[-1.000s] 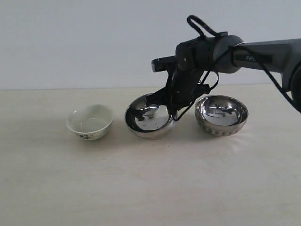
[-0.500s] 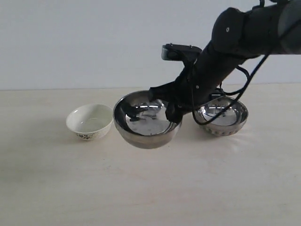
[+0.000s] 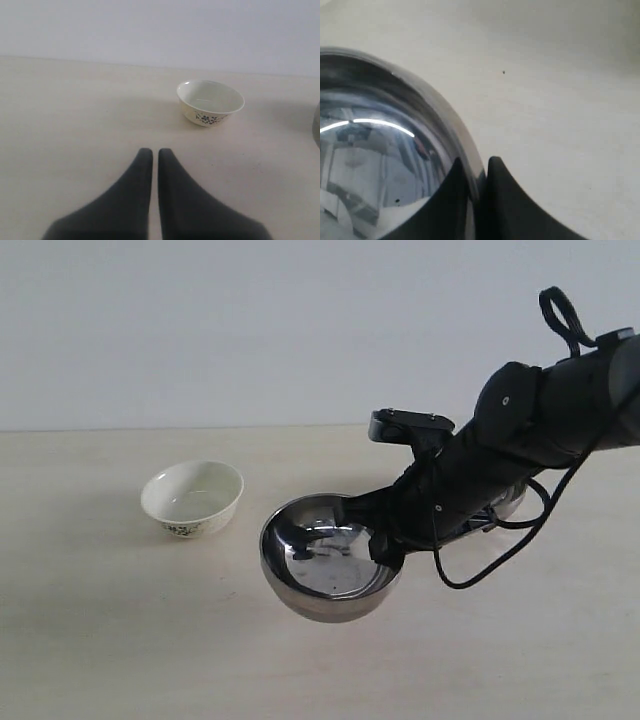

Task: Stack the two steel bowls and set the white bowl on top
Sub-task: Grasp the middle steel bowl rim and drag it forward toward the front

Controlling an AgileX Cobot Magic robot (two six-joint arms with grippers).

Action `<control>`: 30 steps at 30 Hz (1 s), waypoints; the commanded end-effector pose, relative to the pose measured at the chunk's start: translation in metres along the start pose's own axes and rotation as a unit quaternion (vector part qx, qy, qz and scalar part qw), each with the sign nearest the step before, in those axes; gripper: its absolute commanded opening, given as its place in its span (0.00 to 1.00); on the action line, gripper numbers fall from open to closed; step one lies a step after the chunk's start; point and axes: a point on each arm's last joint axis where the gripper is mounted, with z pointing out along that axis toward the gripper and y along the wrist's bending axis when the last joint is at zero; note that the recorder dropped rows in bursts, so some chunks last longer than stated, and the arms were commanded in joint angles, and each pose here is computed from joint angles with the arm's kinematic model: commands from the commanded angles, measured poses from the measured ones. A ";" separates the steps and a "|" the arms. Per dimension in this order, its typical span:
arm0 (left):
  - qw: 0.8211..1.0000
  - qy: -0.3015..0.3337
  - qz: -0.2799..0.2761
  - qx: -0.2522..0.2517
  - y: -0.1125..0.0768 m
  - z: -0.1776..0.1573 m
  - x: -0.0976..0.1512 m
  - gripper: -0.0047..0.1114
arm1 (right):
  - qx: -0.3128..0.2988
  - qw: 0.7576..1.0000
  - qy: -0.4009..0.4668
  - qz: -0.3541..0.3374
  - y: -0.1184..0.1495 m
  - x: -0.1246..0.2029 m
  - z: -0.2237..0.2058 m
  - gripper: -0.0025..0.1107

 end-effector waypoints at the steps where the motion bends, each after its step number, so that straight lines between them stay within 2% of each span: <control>1: 1.000 0.000 0.000 -0.002 0.000 0.000 0.001 0.07 | 0.003 1.000 -0.009 0.010 -0.004 0.005 -0.001 0.02; 9: 1.000 0.000 0.000 -0.002 0.000 0.000 0.001 0.07 | 0.014 1.000 -0.013 0.019 -0.007 0.020 0.007 0.02; 20: 1.000 0.000 0.000 -0.002 0.000 0.000 0.001 0.07 | 0.010 1.000 -0.004 0.013 0.005 0.028 0.020 0.02; 30: 1.000 0.000 0.000 -0.002 0.000 0.000 0.001 0.07 | 0.023 1.000 -0.007 0.015 -0.001 0.030 0.034 0.02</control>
